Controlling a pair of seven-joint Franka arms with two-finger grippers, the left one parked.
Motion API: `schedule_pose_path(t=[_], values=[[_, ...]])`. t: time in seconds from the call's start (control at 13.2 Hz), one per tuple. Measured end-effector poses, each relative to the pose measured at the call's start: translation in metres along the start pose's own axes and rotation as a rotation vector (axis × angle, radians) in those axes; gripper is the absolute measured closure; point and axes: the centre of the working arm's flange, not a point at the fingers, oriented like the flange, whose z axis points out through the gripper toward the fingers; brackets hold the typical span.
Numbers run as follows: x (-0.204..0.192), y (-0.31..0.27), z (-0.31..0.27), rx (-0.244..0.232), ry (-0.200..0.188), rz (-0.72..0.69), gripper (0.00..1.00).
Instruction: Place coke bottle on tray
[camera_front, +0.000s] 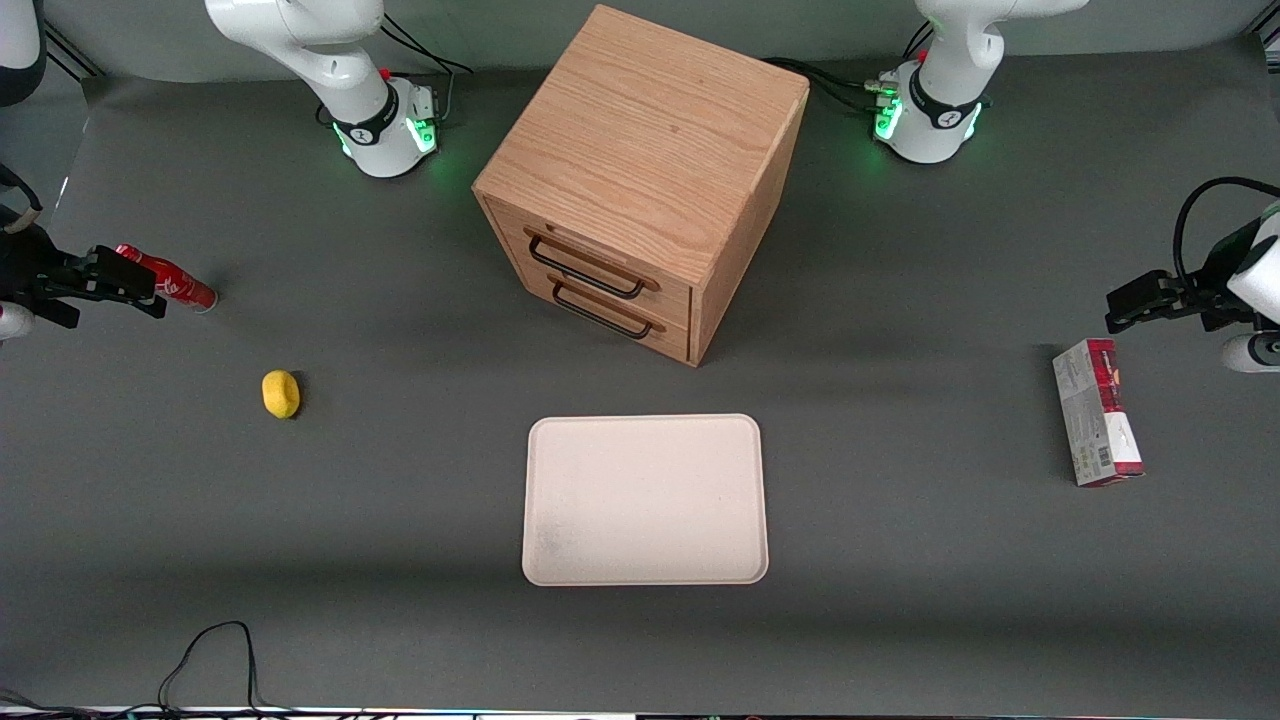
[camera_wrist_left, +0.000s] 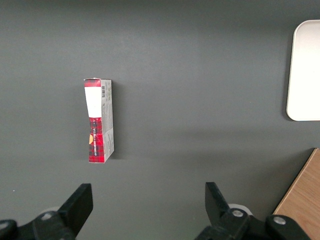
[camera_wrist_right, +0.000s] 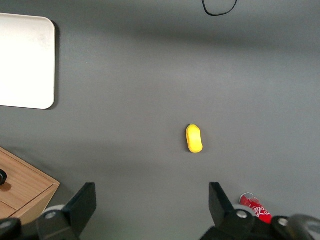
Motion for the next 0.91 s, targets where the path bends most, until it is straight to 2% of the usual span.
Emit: schedule_pose_path(t=[0.6,0.75,0.91], values=[[-0.002,0.007,0.001,-0.001,-0.006,0.013,0.00],[-0.006,0.035,0.001,-0.007,-0.009,0.048,0.00],[-0.016,0.086,0.003,-0.013,-0.010,0.053,0.00]])
